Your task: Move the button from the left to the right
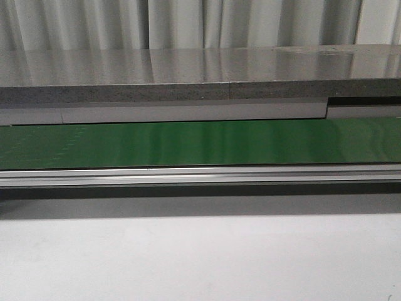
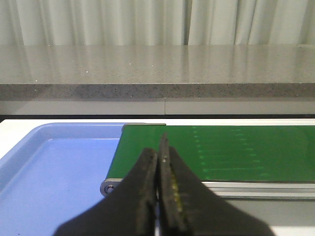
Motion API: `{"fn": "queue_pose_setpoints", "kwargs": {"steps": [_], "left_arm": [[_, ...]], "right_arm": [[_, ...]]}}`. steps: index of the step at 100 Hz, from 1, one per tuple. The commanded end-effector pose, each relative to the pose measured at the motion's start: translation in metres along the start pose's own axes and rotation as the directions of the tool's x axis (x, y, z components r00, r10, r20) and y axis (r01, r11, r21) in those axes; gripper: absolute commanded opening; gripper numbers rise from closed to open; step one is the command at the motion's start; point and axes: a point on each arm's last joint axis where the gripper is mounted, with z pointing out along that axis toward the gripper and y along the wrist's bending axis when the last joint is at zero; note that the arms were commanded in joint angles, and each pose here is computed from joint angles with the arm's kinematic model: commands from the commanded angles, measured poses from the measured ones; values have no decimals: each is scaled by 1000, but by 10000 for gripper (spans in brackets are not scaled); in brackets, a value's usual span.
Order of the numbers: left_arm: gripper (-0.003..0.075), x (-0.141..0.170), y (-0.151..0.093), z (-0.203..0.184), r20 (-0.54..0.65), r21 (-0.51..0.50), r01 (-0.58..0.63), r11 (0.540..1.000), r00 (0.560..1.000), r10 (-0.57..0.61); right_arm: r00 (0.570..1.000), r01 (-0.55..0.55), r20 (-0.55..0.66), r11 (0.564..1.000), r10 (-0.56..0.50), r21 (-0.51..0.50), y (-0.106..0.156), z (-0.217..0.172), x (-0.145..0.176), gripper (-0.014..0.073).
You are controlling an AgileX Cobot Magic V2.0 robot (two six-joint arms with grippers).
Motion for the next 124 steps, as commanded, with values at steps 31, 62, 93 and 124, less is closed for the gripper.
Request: {"fn": "queue_pose_setpoints", "kwargs": {"steps": [31,62,93,124], "left_arm": [[-20,8,0,0,85,9,12,1000,996,-12],[-20,8,0,0,85,10,22,1000,996,-22],[-20,9,0,0,79,10,22,1000,997,-22],[-20,9,0,0,79,10,22,1000,997,-22]], "right_arm": [[992,11,124,1000,-11,0,0,-3,-14,-67],[992,11,124,1000,-11,0,0,-3,-14,-67],[992,11,124,1000,-11,0,0,-3,-14,-67],[992,11,124,1000,-11,0,0,-3,-14,-67]]}}
